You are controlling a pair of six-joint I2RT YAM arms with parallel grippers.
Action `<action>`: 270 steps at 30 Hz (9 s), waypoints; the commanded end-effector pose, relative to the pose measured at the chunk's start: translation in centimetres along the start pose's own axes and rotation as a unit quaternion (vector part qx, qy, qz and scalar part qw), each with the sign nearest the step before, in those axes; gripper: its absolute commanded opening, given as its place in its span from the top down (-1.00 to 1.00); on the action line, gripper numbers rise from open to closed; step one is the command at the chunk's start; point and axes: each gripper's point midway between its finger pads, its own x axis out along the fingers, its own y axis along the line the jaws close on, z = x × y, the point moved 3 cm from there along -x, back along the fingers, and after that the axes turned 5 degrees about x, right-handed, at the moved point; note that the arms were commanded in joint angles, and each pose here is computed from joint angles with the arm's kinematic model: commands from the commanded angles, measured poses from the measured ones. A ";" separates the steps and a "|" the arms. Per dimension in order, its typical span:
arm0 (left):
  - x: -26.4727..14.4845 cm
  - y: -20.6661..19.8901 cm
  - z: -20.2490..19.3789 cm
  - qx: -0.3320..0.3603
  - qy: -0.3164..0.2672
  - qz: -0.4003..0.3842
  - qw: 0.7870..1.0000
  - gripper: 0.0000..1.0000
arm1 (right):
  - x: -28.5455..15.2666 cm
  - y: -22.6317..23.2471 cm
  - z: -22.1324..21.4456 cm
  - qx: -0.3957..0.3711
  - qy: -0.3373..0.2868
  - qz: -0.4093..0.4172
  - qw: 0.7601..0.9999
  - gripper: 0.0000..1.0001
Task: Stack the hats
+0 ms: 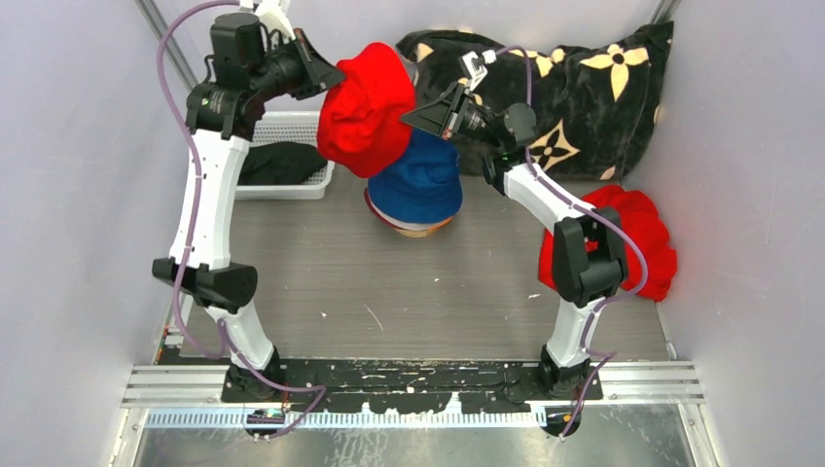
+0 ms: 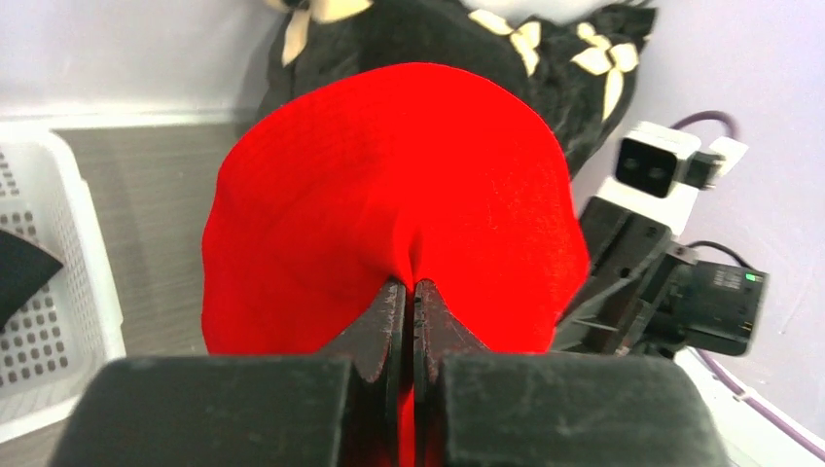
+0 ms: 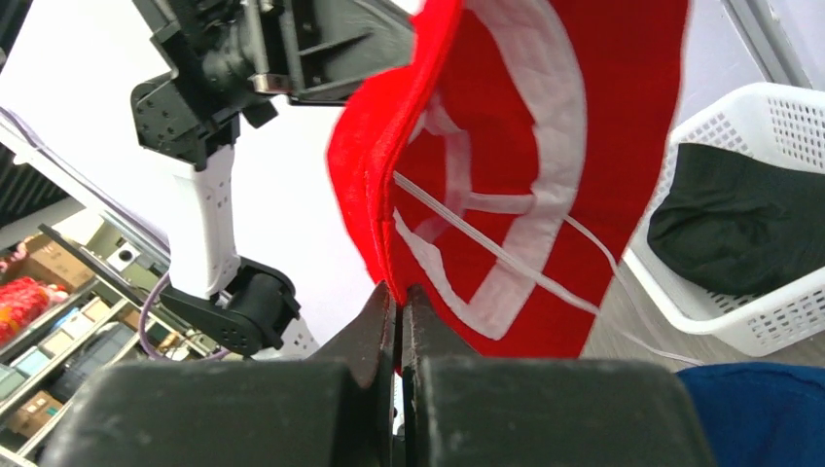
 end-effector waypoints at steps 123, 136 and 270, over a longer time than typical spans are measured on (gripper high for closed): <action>10.0 6.3 -16.0 -0.097 0.037 -0.052 0.993 0.12 | -17.8 -17.0 -4.8 0.094 -0.005 -0.341 0.935 0.99; 10.1 7.3 -18.1 -0.112 0.077 -0.028 0.990 0.14 | -17.5 -16.8 -4.8 0.091 -0.002 -0.339 0.937 0.99; 2.5 9.4 -21.0 -0.112 0.047 0.030 0.992 0.33 | -12.5 -8.7 -6.6 -0.091 0.064 -0.435 0.893 -0.66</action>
